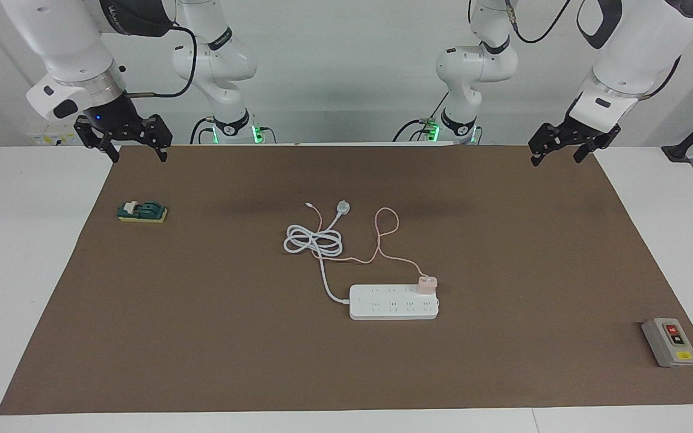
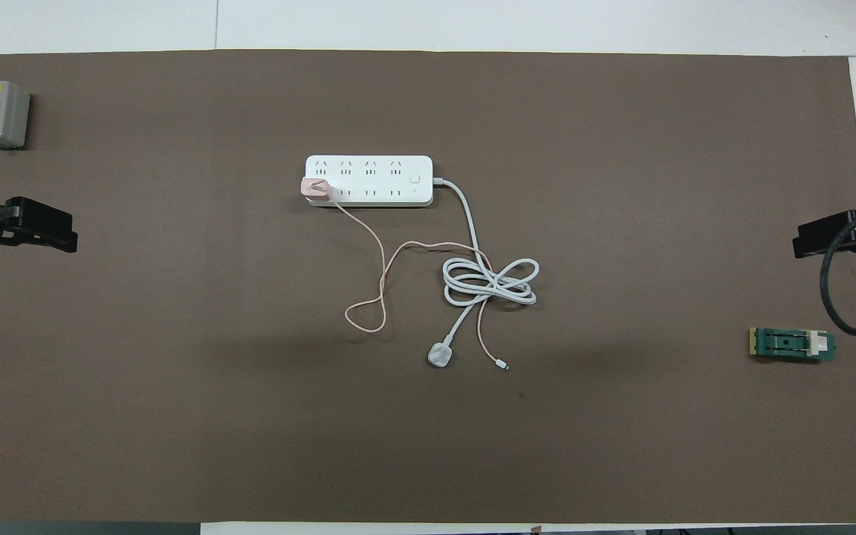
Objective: Plug charger into power strip
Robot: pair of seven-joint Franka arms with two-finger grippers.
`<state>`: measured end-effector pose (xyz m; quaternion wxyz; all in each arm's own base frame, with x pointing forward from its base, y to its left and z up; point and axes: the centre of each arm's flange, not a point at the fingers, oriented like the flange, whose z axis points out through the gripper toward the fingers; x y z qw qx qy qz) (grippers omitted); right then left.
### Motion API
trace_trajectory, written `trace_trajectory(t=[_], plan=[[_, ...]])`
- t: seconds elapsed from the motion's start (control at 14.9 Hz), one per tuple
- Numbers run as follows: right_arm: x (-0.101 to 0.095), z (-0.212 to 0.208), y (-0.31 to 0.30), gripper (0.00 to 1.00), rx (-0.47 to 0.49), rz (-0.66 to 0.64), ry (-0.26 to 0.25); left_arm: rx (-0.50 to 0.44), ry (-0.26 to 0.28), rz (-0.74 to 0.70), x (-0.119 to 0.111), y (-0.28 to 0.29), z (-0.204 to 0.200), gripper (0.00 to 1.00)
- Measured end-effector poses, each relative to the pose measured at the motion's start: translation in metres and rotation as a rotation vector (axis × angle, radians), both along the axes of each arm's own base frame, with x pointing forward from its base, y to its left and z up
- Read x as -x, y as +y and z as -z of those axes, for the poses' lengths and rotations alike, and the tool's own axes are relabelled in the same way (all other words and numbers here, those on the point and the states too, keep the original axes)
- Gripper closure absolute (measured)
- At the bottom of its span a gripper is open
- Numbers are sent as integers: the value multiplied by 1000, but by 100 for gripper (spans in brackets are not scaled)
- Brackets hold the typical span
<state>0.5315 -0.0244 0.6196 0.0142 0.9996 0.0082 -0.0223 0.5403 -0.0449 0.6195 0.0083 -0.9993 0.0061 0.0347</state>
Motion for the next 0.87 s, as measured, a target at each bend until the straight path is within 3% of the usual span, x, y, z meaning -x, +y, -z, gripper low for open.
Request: trace_trajectory(t=[0.87], plan=[[0, 0, 0, 0, 0, 0, 0, 30, -8, -55, -1, -8, 0, 0]])
